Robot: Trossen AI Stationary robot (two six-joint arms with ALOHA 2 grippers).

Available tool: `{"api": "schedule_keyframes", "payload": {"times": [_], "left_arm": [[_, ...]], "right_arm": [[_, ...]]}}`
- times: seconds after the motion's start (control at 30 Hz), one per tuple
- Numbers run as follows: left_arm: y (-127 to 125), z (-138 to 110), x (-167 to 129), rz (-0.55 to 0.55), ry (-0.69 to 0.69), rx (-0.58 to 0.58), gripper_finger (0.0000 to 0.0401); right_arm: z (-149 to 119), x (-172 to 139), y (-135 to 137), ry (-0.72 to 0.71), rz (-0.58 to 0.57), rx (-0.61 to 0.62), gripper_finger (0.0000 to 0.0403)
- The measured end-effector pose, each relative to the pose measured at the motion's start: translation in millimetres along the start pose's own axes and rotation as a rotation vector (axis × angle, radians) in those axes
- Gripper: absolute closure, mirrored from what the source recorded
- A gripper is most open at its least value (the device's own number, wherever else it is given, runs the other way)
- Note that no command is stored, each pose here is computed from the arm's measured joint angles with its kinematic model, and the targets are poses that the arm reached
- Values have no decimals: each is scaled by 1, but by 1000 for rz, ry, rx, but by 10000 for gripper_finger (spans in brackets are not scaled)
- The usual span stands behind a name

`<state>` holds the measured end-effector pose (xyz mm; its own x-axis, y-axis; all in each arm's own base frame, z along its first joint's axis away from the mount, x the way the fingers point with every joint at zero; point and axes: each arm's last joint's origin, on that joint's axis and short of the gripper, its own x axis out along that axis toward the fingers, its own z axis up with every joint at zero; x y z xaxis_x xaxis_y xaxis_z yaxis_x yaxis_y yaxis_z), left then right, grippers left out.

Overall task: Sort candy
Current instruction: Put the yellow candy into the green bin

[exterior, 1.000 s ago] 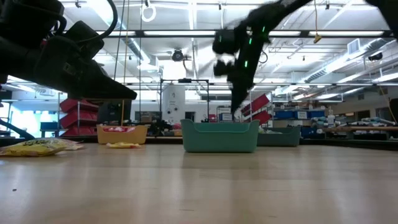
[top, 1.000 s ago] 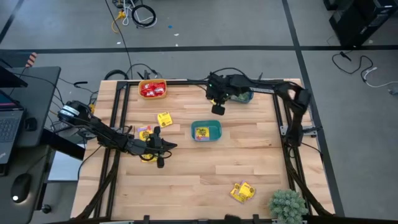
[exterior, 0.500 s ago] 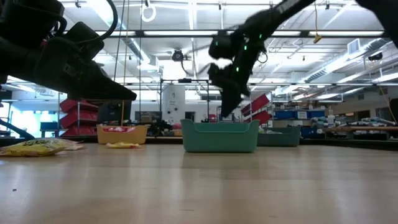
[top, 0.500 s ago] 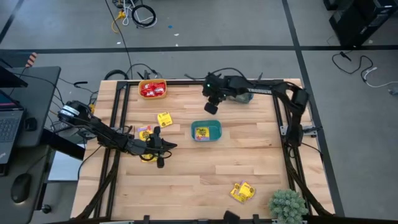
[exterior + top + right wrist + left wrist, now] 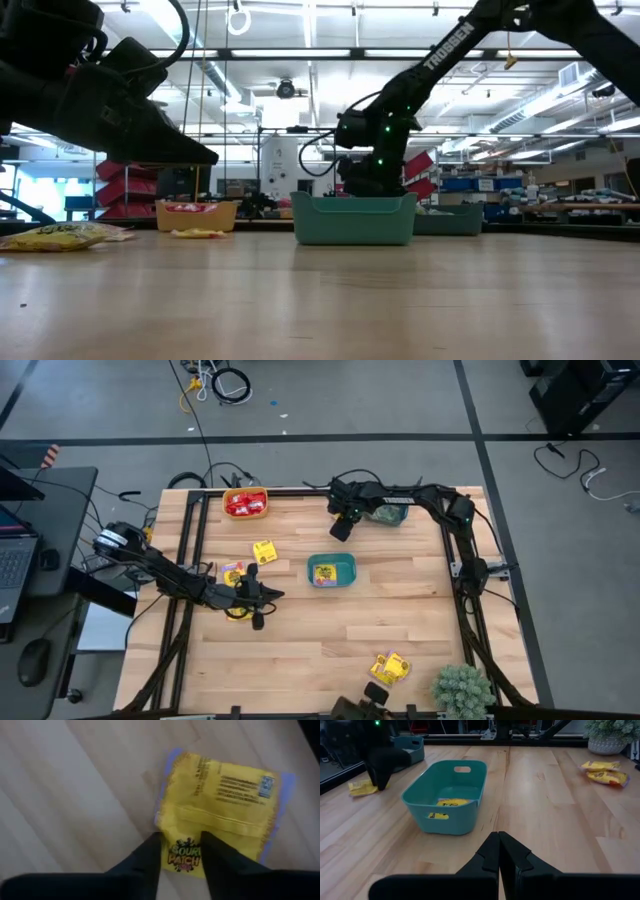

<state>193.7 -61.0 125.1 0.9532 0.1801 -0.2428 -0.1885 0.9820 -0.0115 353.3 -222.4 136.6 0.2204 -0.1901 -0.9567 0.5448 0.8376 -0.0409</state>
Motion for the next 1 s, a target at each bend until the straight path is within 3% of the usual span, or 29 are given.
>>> {"api": "schedule_keyframes", "payload": {"times": [0.13,0.2,0.47,0.73,0.87,1.0], "left_arm": [[0,0,0,1,4,2,398],[0,-1,0,1,5,3,398],[0,-1,0,1,5,4,398],[0,-1,0,2,5,6,398],[0,-1,0,2,5,6,398],[0,-1,0,2,4,4,398]], "right_arm": [[1,-7,5,-26,-1,-40,372],[3,-17,9,-57,0,-69,392],[2,-82,39,-177,12,-180,400],[-33,-145,127,-228,39,-417,402],[-57,-145,173,-197,25,-580,403],[-75,-130,199,-164,-48,-703,403]]}}
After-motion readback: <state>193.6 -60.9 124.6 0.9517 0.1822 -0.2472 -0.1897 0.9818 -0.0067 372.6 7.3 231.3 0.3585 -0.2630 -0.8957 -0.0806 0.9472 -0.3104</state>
